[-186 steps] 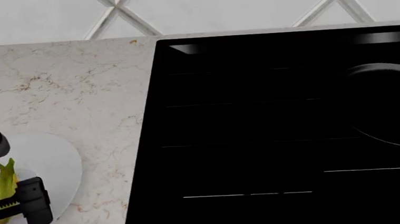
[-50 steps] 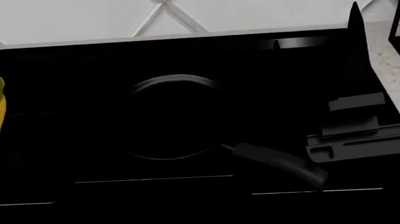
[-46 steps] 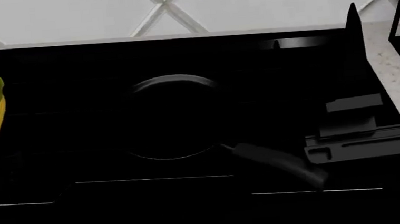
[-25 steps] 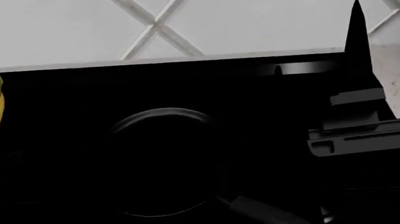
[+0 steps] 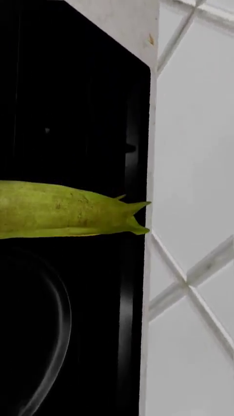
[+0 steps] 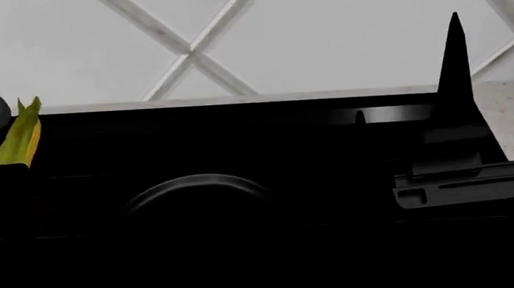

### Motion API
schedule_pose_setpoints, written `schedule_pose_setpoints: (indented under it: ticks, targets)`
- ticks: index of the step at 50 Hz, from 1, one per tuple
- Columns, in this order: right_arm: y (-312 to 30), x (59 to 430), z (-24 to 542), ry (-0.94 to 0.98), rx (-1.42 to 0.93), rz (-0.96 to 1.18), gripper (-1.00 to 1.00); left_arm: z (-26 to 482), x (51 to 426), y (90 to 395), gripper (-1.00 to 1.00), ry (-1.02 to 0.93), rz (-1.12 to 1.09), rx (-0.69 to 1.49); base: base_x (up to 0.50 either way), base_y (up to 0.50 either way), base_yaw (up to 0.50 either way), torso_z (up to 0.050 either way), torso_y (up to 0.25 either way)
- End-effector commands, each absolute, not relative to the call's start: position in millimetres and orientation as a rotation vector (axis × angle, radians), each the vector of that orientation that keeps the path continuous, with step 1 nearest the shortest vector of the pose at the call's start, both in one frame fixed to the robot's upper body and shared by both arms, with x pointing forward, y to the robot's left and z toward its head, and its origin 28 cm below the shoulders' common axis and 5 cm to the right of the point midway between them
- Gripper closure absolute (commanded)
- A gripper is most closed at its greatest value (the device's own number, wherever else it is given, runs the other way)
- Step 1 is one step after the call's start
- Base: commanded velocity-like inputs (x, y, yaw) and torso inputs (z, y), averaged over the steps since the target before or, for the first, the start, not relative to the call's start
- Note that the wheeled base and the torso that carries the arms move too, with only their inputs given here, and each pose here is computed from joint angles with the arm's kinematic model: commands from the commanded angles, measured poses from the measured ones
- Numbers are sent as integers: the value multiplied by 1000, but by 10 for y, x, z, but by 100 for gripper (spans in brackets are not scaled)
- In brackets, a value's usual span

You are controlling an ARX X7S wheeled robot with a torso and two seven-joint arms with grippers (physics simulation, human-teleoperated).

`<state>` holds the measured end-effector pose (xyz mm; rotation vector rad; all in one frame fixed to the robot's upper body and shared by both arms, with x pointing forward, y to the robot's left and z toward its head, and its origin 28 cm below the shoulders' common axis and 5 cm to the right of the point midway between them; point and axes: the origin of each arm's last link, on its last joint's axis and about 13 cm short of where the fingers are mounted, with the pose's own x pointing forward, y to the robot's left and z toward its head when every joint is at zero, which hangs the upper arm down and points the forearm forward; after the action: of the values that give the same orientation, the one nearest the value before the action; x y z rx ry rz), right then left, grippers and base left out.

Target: Pick the corn from the plate and place it in the pan.

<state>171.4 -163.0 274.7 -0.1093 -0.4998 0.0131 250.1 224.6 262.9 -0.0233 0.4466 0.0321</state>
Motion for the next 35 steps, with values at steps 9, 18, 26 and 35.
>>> schedule_pose_setpoints:
  ticks: [9,18,26,35]
  targets:
    - [-1623,1742,2661,-491,-99,-1,-100,2628,2957,1666,100,463,-219,126,0,0,0,0,0]
    - [-1611,1718,2623,-488,-92,-19,-100,2509,3032,1558,100,493,-276,140,0,0,0,0,1]
    - [-1609,1691,2625,-484,-90,-19,-100,2363,2943,1484,100,530,-316,168,0,0,0,0,0]
    - [-1635,1668,2608,-477,-86,-23,-100,2149,2906,1454,100,578,-334,191,0,0,0,0,1]
